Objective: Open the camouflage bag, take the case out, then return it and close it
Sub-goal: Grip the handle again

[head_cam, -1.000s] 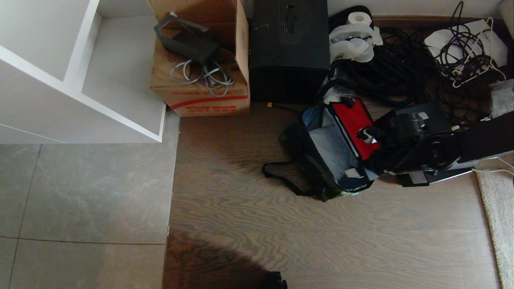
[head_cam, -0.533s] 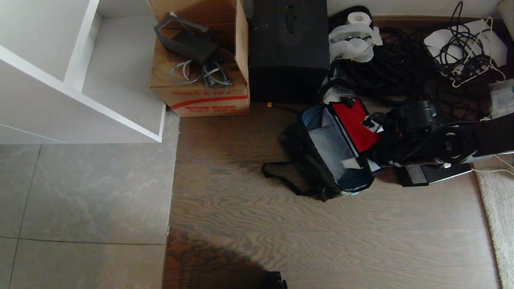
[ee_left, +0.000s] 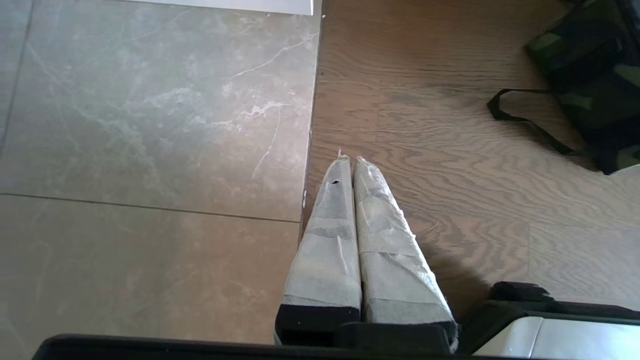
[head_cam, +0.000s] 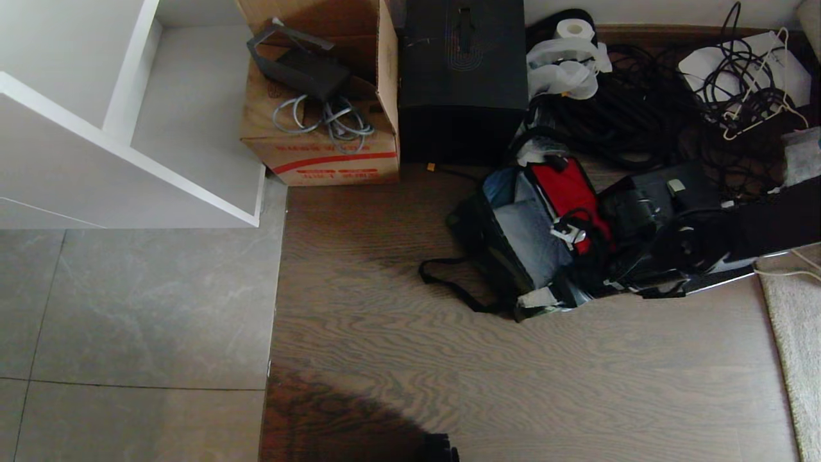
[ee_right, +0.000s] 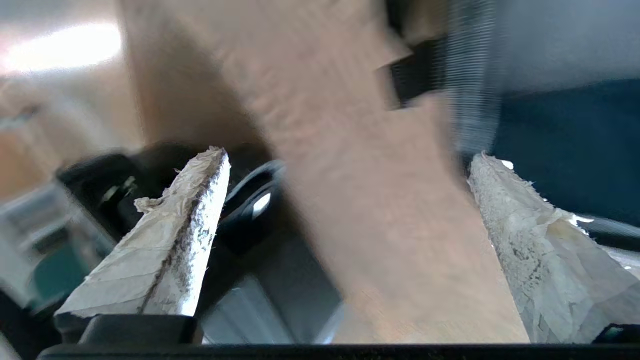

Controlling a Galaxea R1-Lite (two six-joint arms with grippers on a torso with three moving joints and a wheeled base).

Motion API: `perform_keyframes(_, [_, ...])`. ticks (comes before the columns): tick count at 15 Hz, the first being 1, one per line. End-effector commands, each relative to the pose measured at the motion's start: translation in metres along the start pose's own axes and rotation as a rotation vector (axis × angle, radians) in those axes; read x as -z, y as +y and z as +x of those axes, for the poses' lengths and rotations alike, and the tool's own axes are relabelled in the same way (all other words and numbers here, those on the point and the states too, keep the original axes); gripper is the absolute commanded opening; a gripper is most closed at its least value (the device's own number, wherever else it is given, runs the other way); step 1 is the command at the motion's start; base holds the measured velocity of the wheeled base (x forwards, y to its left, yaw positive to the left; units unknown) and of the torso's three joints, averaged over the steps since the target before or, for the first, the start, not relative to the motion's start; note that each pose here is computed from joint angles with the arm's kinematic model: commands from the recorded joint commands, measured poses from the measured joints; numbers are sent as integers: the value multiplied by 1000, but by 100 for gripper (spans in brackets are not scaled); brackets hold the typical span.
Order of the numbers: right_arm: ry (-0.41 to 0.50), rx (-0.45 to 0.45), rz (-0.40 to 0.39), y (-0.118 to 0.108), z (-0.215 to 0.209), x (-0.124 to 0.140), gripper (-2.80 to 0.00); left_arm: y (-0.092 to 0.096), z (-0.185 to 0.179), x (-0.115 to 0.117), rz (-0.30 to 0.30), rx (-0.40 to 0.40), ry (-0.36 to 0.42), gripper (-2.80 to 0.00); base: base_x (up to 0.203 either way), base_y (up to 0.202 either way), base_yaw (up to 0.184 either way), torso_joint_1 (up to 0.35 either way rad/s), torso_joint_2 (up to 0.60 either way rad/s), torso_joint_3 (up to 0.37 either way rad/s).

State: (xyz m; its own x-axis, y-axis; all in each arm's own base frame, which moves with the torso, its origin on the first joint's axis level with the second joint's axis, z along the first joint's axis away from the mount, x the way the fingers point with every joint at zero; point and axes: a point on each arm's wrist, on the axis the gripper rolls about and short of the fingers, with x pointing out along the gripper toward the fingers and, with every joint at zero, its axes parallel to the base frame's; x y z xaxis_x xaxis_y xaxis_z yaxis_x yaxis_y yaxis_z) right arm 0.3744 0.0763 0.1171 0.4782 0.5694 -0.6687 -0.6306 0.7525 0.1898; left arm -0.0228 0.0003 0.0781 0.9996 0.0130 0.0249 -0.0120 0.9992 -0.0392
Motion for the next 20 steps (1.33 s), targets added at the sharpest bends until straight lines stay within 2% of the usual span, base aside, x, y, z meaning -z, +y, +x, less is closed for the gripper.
perform_keyframes(1, [34, -27, 4, -3, 26, 4, 0, 0, 1, 2, -1, -1, 8, -280, 0, 0, 0, 0, 0, 0])
perform_keyframes(3, [27, -24, 4, -5, 31, -1, 0, 0, 1, 2, -1, -1, 8, -280, 0, 0, 0, 0, 0, 0])
perform_keyframes(7, [-58, 5, 12, -15, 31, -32, 0, 0, 1, 2, -1, -1, 8, -280, 0, 0, 0, 0, 0, 0])
perform_keyframes(11, [-109, 32, 1, -25, 25, -44, 0, 0, 1, 2, -1, -1, 8, -280, 0, 0, 0, 0, 0, 0])
perform_keyframes(13, [-99, 43, 6, -28, 31, -42, 0, 0, 1, 2, -1, -1, 8, -280, 0, 0, 0, 0, 0, 0])
perform_keyframes(14, [-59, 58, 18, -31, 47, -33, 0, 0, 1, 2, 1, -1, 8, -280, 0, 0, 0, 0, 0, 0])
perform_keyframes(16, [-12, 127, 17, -30, 68, -25, 0, 0, 1, 2, 1, -1, 8, -280, 0, 0, 0, 0, 0, 0])
perform_keyframes(17, [-10, 140, 13, -29, 71, -25, -280, 0, 1, 2, 1, -1, 8, -280, 0, 0, 0, 0, 0, 0])
perform_keyframes(20, [-1, 156, -1, -24, 84, -22, -280, 0, 1, 2, -1, -1, 8, -280, 0, 0, 0, 0, 0, 0])
